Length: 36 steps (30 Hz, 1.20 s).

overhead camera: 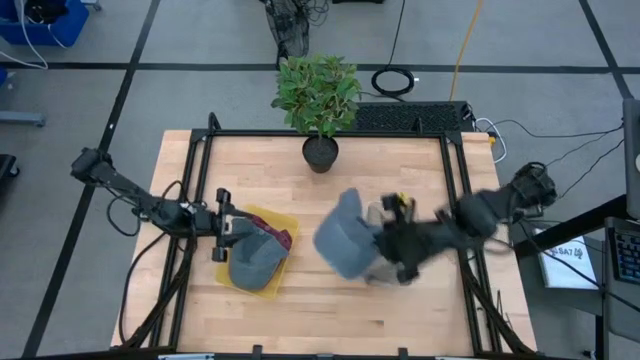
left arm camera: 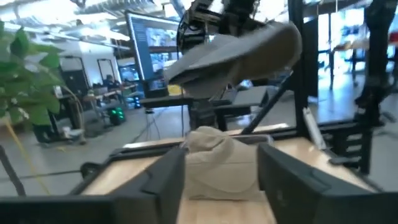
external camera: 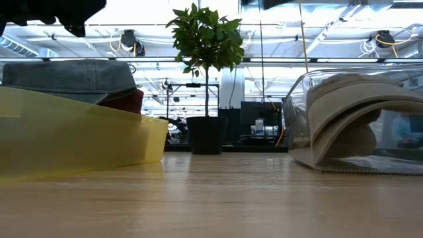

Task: Pick & Place hat
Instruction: Put the gray cap into the yellow bin

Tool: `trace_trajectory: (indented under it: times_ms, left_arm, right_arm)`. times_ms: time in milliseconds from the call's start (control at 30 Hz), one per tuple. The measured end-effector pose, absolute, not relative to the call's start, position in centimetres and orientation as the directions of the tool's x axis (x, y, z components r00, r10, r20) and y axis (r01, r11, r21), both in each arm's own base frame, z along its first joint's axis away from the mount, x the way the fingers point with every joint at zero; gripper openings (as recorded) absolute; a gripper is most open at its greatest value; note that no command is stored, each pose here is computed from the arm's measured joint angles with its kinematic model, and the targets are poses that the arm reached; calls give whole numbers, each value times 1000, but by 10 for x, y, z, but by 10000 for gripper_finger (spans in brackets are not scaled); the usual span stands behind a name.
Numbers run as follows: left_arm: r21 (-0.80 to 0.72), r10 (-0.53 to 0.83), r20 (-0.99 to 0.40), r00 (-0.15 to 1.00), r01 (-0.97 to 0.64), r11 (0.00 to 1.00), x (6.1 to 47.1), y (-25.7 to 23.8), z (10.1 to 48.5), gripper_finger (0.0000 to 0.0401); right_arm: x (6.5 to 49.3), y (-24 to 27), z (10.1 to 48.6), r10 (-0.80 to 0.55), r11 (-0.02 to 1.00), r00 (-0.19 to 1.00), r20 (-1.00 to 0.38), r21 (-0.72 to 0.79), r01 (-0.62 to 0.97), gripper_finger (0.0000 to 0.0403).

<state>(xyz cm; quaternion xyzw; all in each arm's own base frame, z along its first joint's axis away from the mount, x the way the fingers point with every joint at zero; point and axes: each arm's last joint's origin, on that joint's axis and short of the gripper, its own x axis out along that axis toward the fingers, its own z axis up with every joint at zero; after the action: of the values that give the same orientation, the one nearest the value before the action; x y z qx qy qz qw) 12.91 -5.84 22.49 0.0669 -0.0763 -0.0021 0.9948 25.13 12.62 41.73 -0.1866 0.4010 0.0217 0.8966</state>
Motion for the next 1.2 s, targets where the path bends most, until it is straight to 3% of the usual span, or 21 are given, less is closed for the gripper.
trace_trajectory:
  times_ms: [200,333,533,667,867,1067,1200]
  left_arm:
    - [272,-29,69,997,9,962,141,-66,212,269]
    - [209,-52,75,996,35,977,147,-70,209,284]
    - [79,-87,123,989,78,994,149,-72,217,280]
    - [90,-87,118,989,76,993,152,-76,230,275]
    - [209,37,-153,988,-4,978,165,-84,265,274]
    - [300,72,-365,928,45,953,187,-96,294,290]
    - [305,104,-477,873,54,951,214,-102,298,313]
  right_arm:
    - [291,92,419,51,916,744,-666,-265,-300,0]
    - [306,84,404,119,870,719,-685,-277,-408,0]
    - [332,78,353,-3,798,636,-772,-385,-464,0]
    - [359,75,326,-45,733,633,-773,-456,-505,0]
    - [387,79,303,-66,609,671,-739,-563,-559,0]
    - [393,83,290,-71,577,646,-760,-560,-595,0]
    - [398,88,295,-98,562,704,-704,-622,-544,0]
